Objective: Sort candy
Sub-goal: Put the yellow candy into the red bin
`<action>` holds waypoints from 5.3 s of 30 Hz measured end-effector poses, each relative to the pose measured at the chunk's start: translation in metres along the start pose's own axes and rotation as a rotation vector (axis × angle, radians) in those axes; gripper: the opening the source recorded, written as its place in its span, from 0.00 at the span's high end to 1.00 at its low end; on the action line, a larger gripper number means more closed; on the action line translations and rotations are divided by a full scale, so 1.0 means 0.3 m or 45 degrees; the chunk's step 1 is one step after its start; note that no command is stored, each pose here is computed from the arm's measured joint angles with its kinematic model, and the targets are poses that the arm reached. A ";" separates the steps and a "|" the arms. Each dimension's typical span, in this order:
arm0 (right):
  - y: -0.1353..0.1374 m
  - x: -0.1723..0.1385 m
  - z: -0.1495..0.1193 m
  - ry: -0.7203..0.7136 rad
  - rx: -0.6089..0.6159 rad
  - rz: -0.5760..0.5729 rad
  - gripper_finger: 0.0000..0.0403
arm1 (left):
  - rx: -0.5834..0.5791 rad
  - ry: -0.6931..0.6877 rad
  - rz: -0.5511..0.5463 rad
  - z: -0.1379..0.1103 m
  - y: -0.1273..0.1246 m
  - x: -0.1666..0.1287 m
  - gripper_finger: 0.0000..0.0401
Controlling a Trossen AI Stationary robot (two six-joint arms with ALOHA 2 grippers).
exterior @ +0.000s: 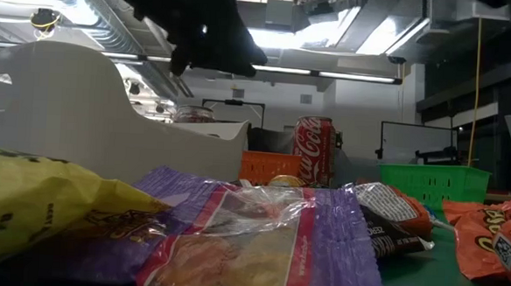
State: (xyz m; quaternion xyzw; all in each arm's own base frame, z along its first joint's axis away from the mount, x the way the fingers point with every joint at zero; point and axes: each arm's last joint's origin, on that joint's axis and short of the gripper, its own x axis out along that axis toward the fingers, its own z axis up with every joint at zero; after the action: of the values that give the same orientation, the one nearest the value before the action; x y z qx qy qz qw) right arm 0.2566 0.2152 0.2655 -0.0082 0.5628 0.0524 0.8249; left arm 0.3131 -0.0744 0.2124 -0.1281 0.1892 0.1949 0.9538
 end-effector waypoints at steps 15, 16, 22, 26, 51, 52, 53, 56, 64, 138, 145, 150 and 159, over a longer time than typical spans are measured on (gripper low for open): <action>0.147 0.163 -0.086 0.049 0.010 -0.177 0.59 | 0.051 0.037 -0.189 -0.071 -0.127 -0.102 0.69; 0.150 0.180 -0.089 0.063 0.004 -0.189 0.59 | 0.054 0.039 -0.196 -0.073 -0.132 -0.106 0.69; 0.156 0.253 -0.103 0.133 -0.018 -0.246 0.59 | 0.065 0.042 -0.219 -0.084 -0.148 -0.123 0.69; 0.155 0.283 -0.105 0.160 -0.020 -0.264 0.59 | 0.065 0.042 -0.221 -0.084 -0.148 -0.123 0.69; 0.038 0.414 -0.036 0.376 0.027 -0.207 0.78 | 0.058 0.042 -0.219 -0.084 -0.148 -0.123 0.69; 0.036 0.415 -0.036 0.376 0.025 -0.210 0.82 | 0.058 0.042 -0.219 -0.084 -0.148 -0.123 0.69; 0.031 0.416 -0.033 0.376 0.029 -0.214 0.86 | 0.059 0.042 -0.219 -0.084 -0.148 -0.123 0.69; 0.029 0.417 -0.033 0.378 0.017 -0.218 0.96 | 0.059 0.042 -0.219 -0.084 -0.148 -0.123 0.69; 0.023 0.409 -0.040 0.402 -0.010 -0.241 0.96 | 0.054 0.036 -0.223 -0.078 -0.147 -0.128 0.69; -0.796 0.428 0.542 -1.237 0.126 -0.258 1.00 | -0.071 0.148 -0.667 -0.084 -0.212 -0.635 0.69; -0.796 0.425 0.544 -1.255 0.126 -0.258 1.00 | -0.308 0.570 -0.574 -0.166 -0.175 -0.660 0.69; -0.796 0.423 0.545 -1.260 0.126 -0.258 0.97 | -0.353 0.695 -0.444 -0.193 -0.145 -0.660 0.69; -0.796 0.423 0.545 -1.258 0.126 -0.258 0.75 | -0.309 0.714 -0.386 -0.203 -0.128 -0.658 0.69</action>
State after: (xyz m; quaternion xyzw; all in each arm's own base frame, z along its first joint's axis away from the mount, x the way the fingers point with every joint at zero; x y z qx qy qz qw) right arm 0.4769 -0.0006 0.1964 0.0021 0.1036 -0.0570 0.9930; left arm 0.1421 -0.1918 0.2454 -0.3159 0.3984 0.0293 0.8606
